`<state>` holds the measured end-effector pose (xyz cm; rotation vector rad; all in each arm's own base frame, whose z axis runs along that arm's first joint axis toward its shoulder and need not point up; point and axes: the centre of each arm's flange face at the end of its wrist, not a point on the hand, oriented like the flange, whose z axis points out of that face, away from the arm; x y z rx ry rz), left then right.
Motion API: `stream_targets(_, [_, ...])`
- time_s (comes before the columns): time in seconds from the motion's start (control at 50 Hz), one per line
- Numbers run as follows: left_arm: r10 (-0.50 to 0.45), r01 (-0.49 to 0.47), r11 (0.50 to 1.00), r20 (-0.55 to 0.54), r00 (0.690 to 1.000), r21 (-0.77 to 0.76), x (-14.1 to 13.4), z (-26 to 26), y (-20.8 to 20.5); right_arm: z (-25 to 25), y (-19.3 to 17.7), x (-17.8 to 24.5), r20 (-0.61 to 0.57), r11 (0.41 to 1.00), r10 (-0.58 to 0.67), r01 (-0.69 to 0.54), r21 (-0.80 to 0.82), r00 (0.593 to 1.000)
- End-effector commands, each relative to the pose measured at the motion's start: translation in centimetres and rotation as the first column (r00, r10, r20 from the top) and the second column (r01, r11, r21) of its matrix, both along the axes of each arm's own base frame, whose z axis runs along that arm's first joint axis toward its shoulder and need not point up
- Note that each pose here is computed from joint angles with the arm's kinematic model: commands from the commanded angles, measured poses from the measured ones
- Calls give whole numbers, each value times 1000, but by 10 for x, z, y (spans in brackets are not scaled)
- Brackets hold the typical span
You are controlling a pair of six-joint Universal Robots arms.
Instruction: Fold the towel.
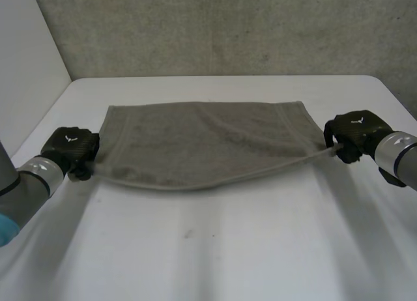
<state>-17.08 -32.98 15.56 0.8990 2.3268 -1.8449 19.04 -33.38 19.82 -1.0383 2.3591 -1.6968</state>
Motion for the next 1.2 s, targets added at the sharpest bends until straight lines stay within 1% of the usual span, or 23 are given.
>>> stream_targets(0.02, [-5,5,999,8,1000,44,1,6,29,-5,33,-4,-154,981,116,-89,173,981])
stream_targets(0.06, [-7,6,996,9,1000,84,1,12,45,-2,49,-13,-198,966,144,-94,242,970])
stream_targets(0.08, [-7,6,996,9,1000,84,1,12,45,-2,49,-13,-199,966,144,-94,243,969])
stream_targets(0.1, [-11,10,994,9,1000,111,1,14,54,4,56,-19,-216,962,147,-89,256,965])
stream_targets(0.12, [-18,17,990,6,1000,140,1,16,64,9,62,-27,-238,963,145,-81,258,960])
stream_targets(0.18, [-29,29,987,-1,1000,156,1,20,74,14,67,-33,-259,966,142,-76,248,955])
stream_targets(0.22, [-29,32,985,-17,999,171,6,28,86,23,75,-40,-298,974,138,-76,211,944])
stream_targets(0.28, [-30,36,986,-39,999,161,12,32,90,27,80,-39,-304,977,145,-89,192,942])
stream_targets(0.34, [-44,52,986,-53,998,160,13,32,91,27,82,-38,-294,977,150,-95,192,944])
stream_targets(0.38, [-77,88,983,-75,994,159,11,31,90,26,81,-35,-269,977,166,-121,178,949])
stream_targets(0.4, [-77,88,983,-75,994,159,11,31,90,26,81,-35,-269,977,166,-121,178,949])
stream_targets(0.44, [-94,107,980,-84,992,170,9,23,87,21,80,-33,-250,979,172,-136,154,953])
stream_targets(0.6, [-89,108,968,-94,992,226,11,-3,78,2,74,-32,-219,978,159,-124,167,963])
stream_targets(0.9, [-84,101,974,-89,992,201,13,-10,74,-6,76,-33,-217,979,155,-120,167,964])
stream_targets(1.2, [-83,101,973,-90,992,207,12,-14,80,-10,79,-33,-214,977,157,-120,174,964])
